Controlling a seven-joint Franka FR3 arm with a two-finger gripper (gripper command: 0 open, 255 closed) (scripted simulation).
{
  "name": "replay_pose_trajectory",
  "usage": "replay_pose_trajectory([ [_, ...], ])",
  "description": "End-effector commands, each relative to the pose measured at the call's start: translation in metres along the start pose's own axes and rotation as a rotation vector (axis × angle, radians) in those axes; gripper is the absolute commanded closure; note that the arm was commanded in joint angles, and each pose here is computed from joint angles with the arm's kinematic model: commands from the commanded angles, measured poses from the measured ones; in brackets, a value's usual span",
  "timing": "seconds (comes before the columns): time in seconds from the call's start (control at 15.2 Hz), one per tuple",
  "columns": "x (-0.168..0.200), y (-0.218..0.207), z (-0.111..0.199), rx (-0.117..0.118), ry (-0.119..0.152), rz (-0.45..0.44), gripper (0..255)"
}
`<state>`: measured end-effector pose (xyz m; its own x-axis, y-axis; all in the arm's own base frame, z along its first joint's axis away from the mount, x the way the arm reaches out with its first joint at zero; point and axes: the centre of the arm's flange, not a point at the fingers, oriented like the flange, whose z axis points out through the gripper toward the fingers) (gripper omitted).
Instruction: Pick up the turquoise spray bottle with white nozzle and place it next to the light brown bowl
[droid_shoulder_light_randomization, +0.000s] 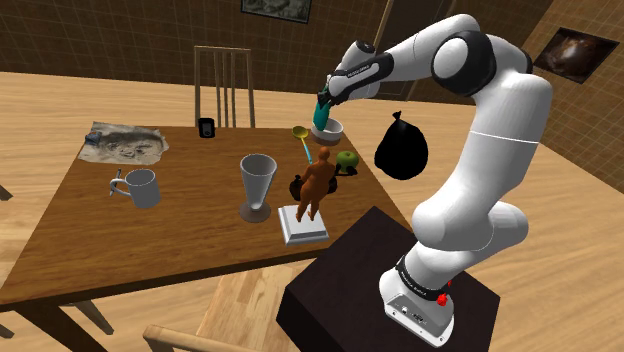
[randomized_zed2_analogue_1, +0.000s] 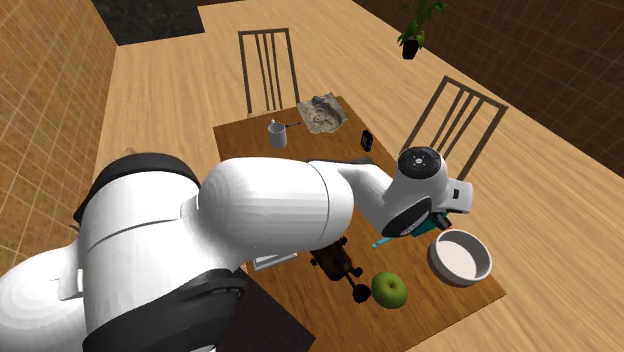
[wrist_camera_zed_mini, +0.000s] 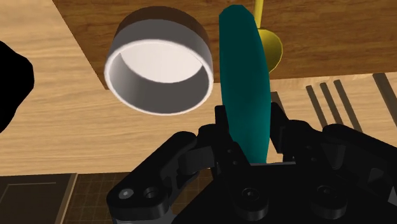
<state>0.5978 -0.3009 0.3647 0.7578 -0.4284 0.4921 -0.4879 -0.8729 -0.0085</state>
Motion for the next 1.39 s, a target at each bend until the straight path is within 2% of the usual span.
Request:
replay_pose_trajectory([
  [0.0, -0.005, 0.0, 0.009, 0.0, 0.001, 0.0, 255],
  [1.32, -0.057, 0.001, 0.101, 0.0, 0.001, 0.0, 255],
])
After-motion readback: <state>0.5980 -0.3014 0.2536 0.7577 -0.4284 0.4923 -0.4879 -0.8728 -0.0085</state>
